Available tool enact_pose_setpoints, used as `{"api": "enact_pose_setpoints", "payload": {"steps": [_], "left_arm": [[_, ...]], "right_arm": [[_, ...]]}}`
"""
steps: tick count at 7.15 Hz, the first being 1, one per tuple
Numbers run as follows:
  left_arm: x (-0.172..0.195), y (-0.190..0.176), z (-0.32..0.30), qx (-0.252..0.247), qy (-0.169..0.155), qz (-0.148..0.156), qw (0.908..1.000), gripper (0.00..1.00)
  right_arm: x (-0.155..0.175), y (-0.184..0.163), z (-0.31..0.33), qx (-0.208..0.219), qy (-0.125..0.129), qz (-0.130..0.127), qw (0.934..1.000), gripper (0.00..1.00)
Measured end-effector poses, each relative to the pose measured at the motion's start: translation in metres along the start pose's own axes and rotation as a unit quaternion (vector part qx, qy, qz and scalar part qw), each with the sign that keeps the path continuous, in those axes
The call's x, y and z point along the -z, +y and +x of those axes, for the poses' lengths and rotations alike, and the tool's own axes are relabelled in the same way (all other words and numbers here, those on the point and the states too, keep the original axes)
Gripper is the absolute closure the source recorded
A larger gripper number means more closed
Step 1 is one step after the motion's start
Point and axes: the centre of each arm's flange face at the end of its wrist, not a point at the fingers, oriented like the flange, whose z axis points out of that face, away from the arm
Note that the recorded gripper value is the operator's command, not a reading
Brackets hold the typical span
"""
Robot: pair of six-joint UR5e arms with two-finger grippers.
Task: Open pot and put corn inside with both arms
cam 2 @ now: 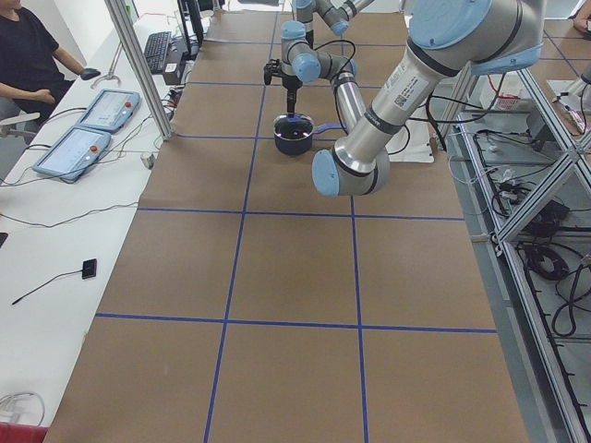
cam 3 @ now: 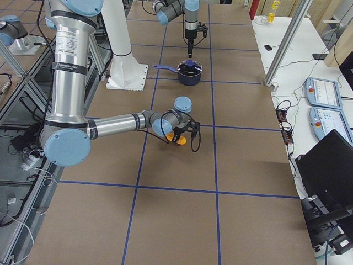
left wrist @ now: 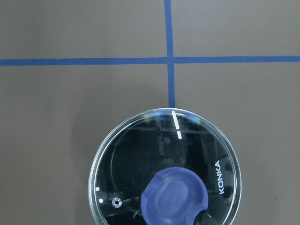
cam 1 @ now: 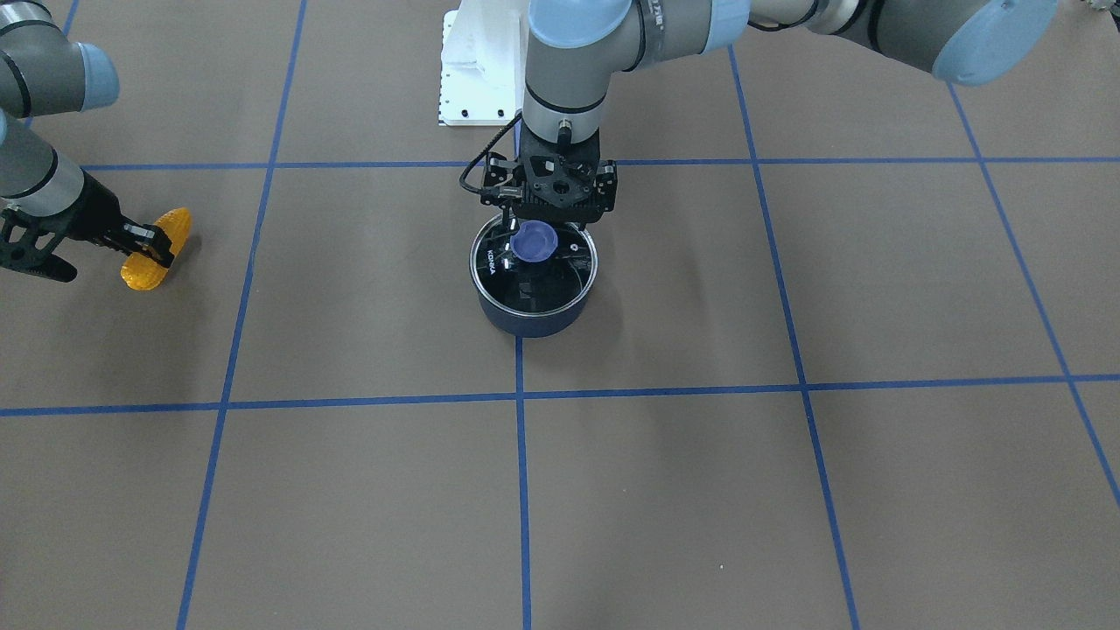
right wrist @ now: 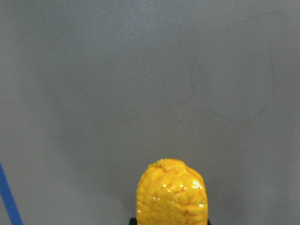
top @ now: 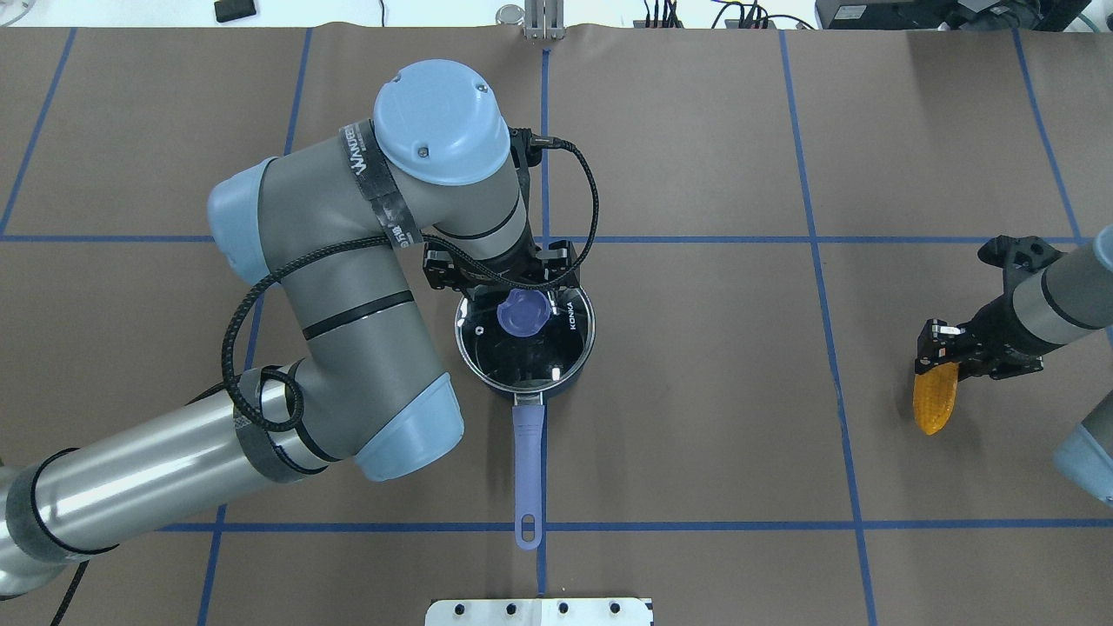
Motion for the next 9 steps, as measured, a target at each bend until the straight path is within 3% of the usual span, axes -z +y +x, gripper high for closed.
{"api": "enact_pose_setpoints", "payload": {"steps": [9], "left_arm": [[-0.040, 0.000, 0.009, -0.031, 0.005, -0.009, 0.9995, 0.01]], "right_arm": [[0.015, -0.009, -0.059, 0.030, -0.033, 0.011, 0.9989, 0.55]]}}
